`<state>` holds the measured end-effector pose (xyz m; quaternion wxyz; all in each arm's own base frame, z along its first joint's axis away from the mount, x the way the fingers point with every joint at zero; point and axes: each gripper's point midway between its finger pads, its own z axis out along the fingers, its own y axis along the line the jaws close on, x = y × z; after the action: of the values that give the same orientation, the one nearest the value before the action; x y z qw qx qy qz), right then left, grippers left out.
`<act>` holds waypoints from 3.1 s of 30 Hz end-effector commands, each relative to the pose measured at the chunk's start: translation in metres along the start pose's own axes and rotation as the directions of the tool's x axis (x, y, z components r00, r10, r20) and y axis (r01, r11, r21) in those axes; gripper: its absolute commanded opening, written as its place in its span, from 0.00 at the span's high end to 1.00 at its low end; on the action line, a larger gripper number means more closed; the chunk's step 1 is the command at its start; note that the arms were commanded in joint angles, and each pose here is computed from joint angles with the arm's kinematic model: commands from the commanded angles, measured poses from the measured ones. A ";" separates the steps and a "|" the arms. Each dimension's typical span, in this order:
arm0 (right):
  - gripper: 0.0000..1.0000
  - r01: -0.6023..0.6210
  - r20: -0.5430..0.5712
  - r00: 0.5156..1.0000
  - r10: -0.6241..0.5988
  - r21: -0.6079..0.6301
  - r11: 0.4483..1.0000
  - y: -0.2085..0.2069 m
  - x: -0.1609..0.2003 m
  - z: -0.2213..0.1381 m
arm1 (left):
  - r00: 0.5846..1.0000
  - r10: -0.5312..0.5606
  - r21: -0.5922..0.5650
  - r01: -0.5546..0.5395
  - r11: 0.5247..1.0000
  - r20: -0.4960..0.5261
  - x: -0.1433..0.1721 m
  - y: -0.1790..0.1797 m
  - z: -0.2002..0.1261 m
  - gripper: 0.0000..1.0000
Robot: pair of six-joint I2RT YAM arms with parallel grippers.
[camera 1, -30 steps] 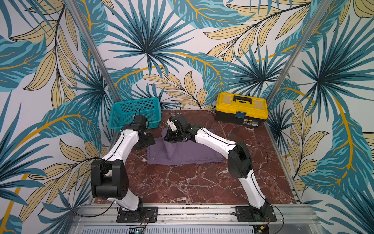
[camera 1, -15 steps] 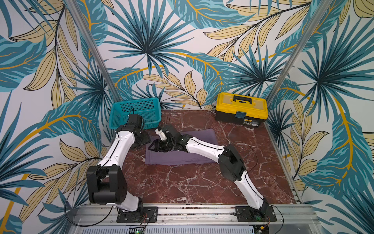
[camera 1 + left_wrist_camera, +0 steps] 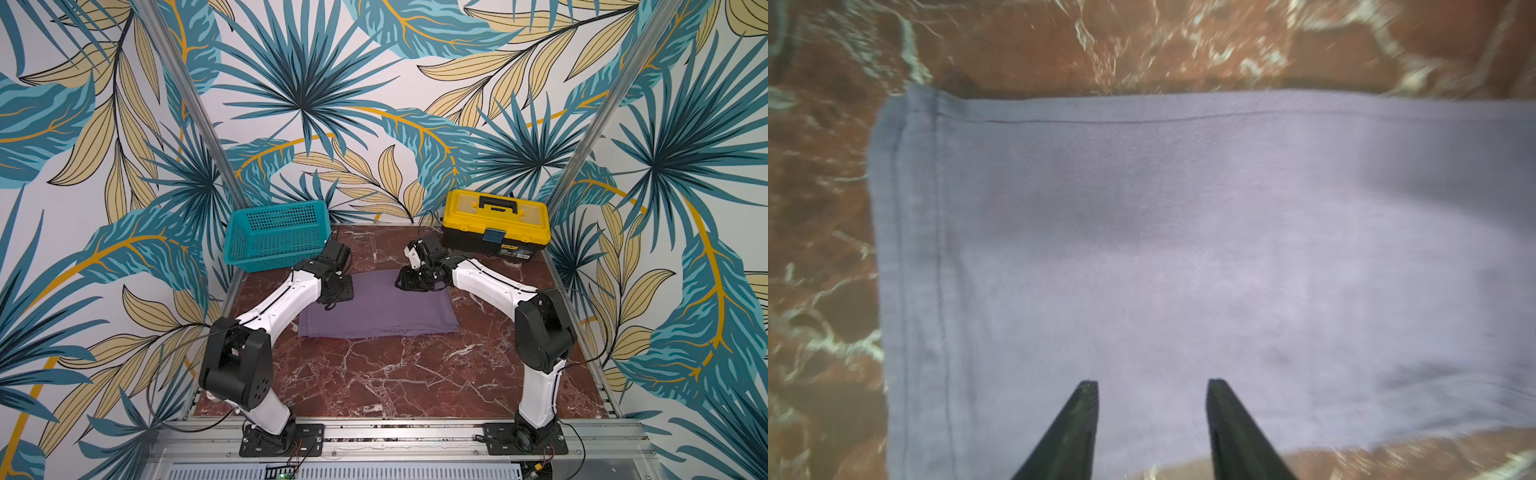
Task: Roll up the long pants
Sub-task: Fold the long pant at the center of the board, then adjust the long pant at the center of the board.
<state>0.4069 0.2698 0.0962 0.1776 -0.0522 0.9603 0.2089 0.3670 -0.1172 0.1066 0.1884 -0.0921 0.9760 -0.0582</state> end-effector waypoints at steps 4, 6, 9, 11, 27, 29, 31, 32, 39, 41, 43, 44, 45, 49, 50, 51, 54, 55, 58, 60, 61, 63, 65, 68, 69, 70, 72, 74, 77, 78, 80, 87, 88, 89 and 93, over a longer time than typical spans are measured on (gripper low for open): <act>0.57 -0.059 -0.153 0.984 0.095 0.227 0.972 -0.094 0.053 0.005 | 0.999 -0.010 -0.161 0.002 0.987 -0.047 0.019 0.041 0.044 0.54; 0.57 -0.099 -0.177 0.973 0.146 0.250 0.963 -0.113 0.068 -0.002 | 0.997 -0.008 -0.206 -0.009 0.979 -0.082 0.027 0.055 0.050 0.54; 0.55 -0.123 -0.197 0.963 0.182 0.279 0.952 -0.132 0.089 -0.011 | 0.992 -0.026 -0.256 -0.007 0.967 -0.124 0.039 0.076 0.055 0.54; 0.54 -0.147 -0.216 0.952 0.217 0.299 0.943 -0.144 0.105 -0.015 | 0.989 -0.047 -0.281 0.006 0.960 -0.142 0.046 0.091 0.056 0.55; 0.61 -0.151 -0.096 0.979 0.181 0.255 0.955 -0.130 0.079 -0.072 | 0.988 -0.067 -0.246 0.032 0.969 -0.137 0.045 0.100 0.049 0.50; 0.73 -0.148 -0.067 0.984 0.164 0.199 0.969 -0.116 0.065 -0.076 | 0.989 -0.061 -0.247 0.025 0.969 -0.138 0.042 0.098 0.048 0.50; 0.81 -0.141 -0.102 0.982 0.160 0.173 0.975 -0.110 0.068 -0.068 | 0.989 -0.061 -0.248 0.025 0.968 -0.137 0.040 0.097 0.049 0.49; 0.85 -0.136 -0.130 0.979 0.159 0.169 0.976 -0.108 0.074 -0.061 | 0.988 -0.063 -0.250 0.027 0.968 -0.138 0.040 0.098 0.050 0.49; 0.89 -0.155 -0.305 0.930 0.207 0.187 0.970 -0.120 0.133 -0.024 | 0.988 -0.071 -0.269 0.032 0.963 -0.138 0.039 0.103 0.053 0.48; 0.90 -0.153 -0.332 0.918 0.217 0.209 0.966 -0.126 0.147 -0.025 | 0.987 -0.078 -0.272 0.039 0.962 -0.137 0.039 0.105 0.054 0.48; 0.90 -0.157 -0.345 0.908 0.238 0.247 0.956 -0.136 0.157 -0.028 | 0.987 -0.082 -0.274 0.043 0.961 -0.135 0.037 0.106 0.054 0.48; 0.90 -0.170 -0.343 0.904 0.254 0.256 0.952 -0.140 0.159 -0.029 | 0.987 -0.087 -0.275 0.047 0.960 -0.135 0.036 0.107 0.054 0.48; 0.90 -0.183 -0.342 0.901 0.267 0.257 0.949 -0.143 0.159 -0.031 | 0.987 -0.089 -0.276 0.049 0.960 -0.133 0.036 0.107 0.054 0.48; 0.88 -0.213 -0.284 0.912 0.296 0.290 0.933 -0.158 0.141 -0.051 | 0.987 -0.099 -0.288 0.058 0.956 -0.130 0.034 0.112 0.054 0.48; 0.87 -0.216 -0.257 0.921 0.294 0.294 0.931 -0.160 0.131 -0.058 | 0.986 -0.100 -0.289 0.058 0.956 -0.131 0.034 0.113 0.054 0.48; 0.85 -0.216 -0.226 0.930 0.288 0.297 0.930 -0.162 0.120 -0.063 | 0.986 -0.099 -0.290 0.057 0.955 -0.133 0.034 0.113 0.054 0.48; 0.82 -0.214 -0.108 0.964 0.244 0.229 0.950 -0.147 0.068 -0.072 | 0.986 -0.104 -0.274 0.066 0.960 -0.129 0.034 0.111 0.054 0.47; 0.82 -0.217 -0.061 0.971 0.233 0.193 0.957 -0.139 0.047 -0.073 | 0.986 -0.108 -0.268 0.071 0.961 -0.127 0.035 0.110 0.054 0.47; 0.82 -0.199 0.060 0.979 0.194 0.106 0.974 -0.116 -0.009 -0.067 | 0.986 -0.105 -0.264 0.068 0.962 -0.130 0.035 0.109 0.055 0.47; 0.82 -0.179 0.112 0.978 0.173 0.041 0.983 -0.101 -0.036 -0.056 | 0.986 -0.104 -0.267 0.066 0.961 -0.131 0.036 0.110 0.056 0.47; 0.83 -0.187 0.117 0.976 0.184 0.021 0.982 -0.097 -0.047 -0.047 | 0.986 -0.103 -0.268 0.064 0.961 -0.133 0.036 0.110 0.056 0.47; 0.83 -0.197 0.105 0.975 0.196 -0.002 0.980 -0.093 -0.060 -0.029 | 0.986 -0.101 -0.270 0.062 0.961 -0.132 0.036 0.110 0.055 0.47; 0.84 -0.206 0.091 0.974 0.207 -0.015 0.978 -0.091 -0.066 -0.012 | 0.986 -0.099 -0.274 0.060 0.960 -0.132 0.036 0.111 0.055 0.47; 0.85 -0.227 0.080 0.970 0.228 -0.018 0.974 -0.094 -0.069 0.010 | 0.986 -0.096 -0.279 0.056 0.959 -0.134 0.037 0.112 0.053 0.46; 0.85 -0.237 0.071 0.969 0.237 -0.009 0.972 -0.097 -0.067 0.016 | 0.986 -0.094 -0.279 0.053 0.959 -0.135 0.038 0.112 0.053 0.46; 0.86 -0.242 0.062 0.968 0.242 0.005 0.970 -0.101 -0.064 0.022 | 0.986 -0.095 -0.281 0.054 0.958 -0.134 0.038 0.113 0.052 0.46; 0.86 -0.249 0.052 0.968 0.246 0.053 0.967 -0.113 -0.057 0.029 | 0.986 -0.096 -0.283 0.055 0.957 -0.134 0.039 0.115 0.051 0.46; 0.86 -0.263 0.056 0.964 0.259 0.107 0.959 -0.130 -0.051 0.033 | 0.986 -0.097 -0.285 0.056 0.957 -0.134 0.041 0.116 0.050 0.46; 0.86 -0.284 0.079 0.958 0.275 0.166 0.944 -0.152 -0.050 0.035 | 0.986 -0.100 -0.289 0.057 0.956 -0.136 0.044 0.119 0.048 0.46; 0.86 -0.284 0.091 0.958 0.271 0.184 0.941 -0.158 -0.052 0.034 | 0.985 -0.100 -0.290 0.057 0.955 -0.137 0.045 0.121 0.047 0.46; 0.86 -0.273 0.107 0.961 0.255 0.218 0.937 -0.167 -0.055 0.032 | 0.985 -0.102 -0.293 0.058 0.955 -0.139 0.047 0.123 0.045 0.46; 0.82 -0.141 0.073 0.989 0.128 0.212 0.967 -0.141 -0.053 0.007 | 0.984 -0.118 -0.232 0.084 0.969 -0.135 0.045 0.112 0.045 0.45; 0.81 -0.094 0.070 0.994 0.080 0.209 0.973 -0.129 -0.052 -0.004 | 0.984 -0.124 -0.219 0.093 0.971 -0.132 0.044 0.109 0.044 0.44; 0.80 -0.053 0.060 0.997 0.042 0.198 0.979 -0.116 -0.047 -0.011 | 0.984 -0.127 -0.214 0.099 0.972 -0.122 0.041 0.108 0.042 0.43; 0.79 0.114 -0.005 0.993 -0.114 0.069 0.991 -0.047 -0.014 -0.016 | 0.983 -0.147 -0.147 0.131 0.980 -0.106 0.033 0.092 0.034 0.40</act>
<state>0.4586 0.1838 0.0810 0.2032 -0.0187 0.9680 0.1463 0.3417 -0.0337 0.0415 0.1252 -0.1560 0.9797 0.0088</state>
